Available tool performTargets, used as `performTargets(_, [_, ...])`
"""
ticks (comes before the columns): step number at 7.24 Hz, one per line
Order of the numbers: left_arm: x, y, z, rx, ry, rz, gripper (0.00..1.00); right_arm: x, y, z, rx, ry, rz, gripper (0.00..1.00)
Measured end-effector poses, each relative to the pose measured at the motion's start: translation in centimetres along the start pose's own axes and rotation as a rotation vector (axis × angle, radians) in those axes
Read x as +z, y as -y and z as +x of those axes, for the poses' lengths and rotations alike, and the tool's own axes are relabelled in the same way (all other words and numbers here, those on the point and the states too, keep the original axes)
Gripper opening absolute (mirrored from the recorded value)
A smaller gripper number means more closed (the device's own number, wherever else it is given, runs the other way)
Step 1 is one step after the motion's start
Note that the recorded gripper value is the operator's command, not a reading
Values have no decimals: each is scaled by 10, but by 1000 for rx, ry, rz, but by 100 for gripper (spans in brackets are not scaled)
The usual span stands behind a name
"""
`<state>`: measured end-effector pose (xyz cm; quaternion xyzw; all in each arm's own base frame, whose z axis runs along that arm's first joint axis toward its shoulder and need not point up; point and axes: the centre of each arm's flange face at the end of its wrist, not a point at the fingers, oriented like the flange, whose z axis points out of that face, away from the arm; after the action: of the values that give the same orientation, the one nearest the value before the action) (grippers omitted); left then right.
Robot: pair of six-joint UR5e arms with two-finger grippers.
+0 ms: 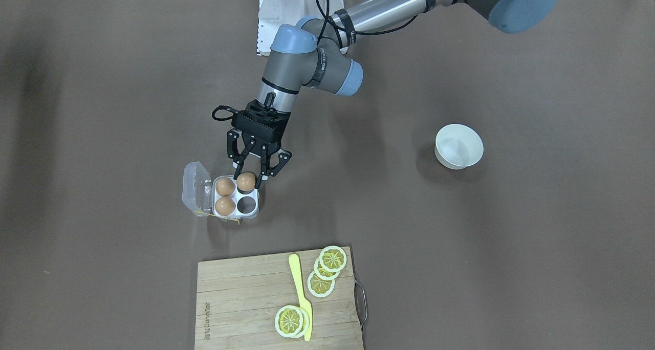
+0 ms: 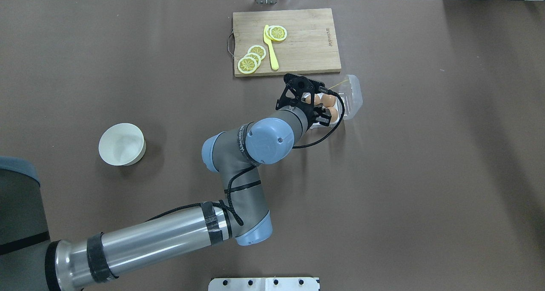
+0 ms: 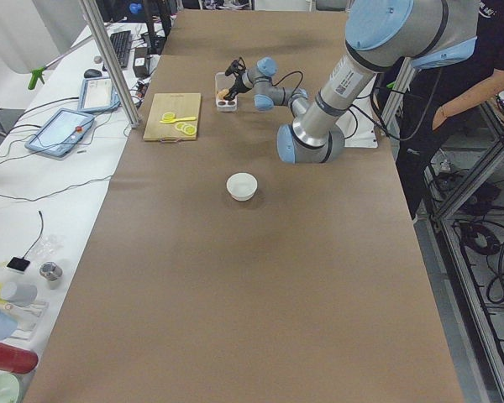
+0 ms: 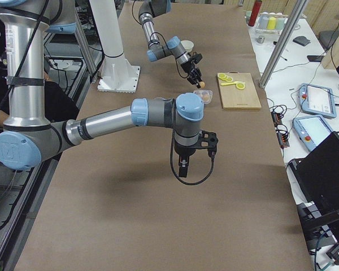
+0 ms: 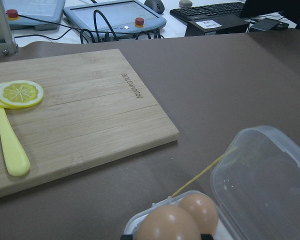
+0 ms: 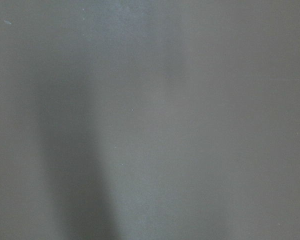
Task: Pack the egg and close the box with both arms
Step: 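Lower the egg into an empty cup and open the left gripper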
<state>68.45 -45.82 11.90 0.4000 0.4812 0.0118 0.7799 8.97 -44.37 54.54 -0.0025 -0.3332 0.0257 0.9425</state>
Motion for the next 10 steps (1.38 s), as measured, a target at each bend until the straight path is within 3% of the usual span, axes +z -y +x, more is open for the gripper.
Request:
performTargets(4, [-3, 4, 11, -2, -14, 4, 50, -1, -3, 0, 1, 0, 1, 100])
performTargets(7, [-3, 4, 12, -2, -15, 4, 72, -1, -4, 1, 3, 0, 1, 100])
performTargets(10, [-4, 5, 12, -1, -16, 5, 70, -1, -4, 1, 2, -1, 2, 100])
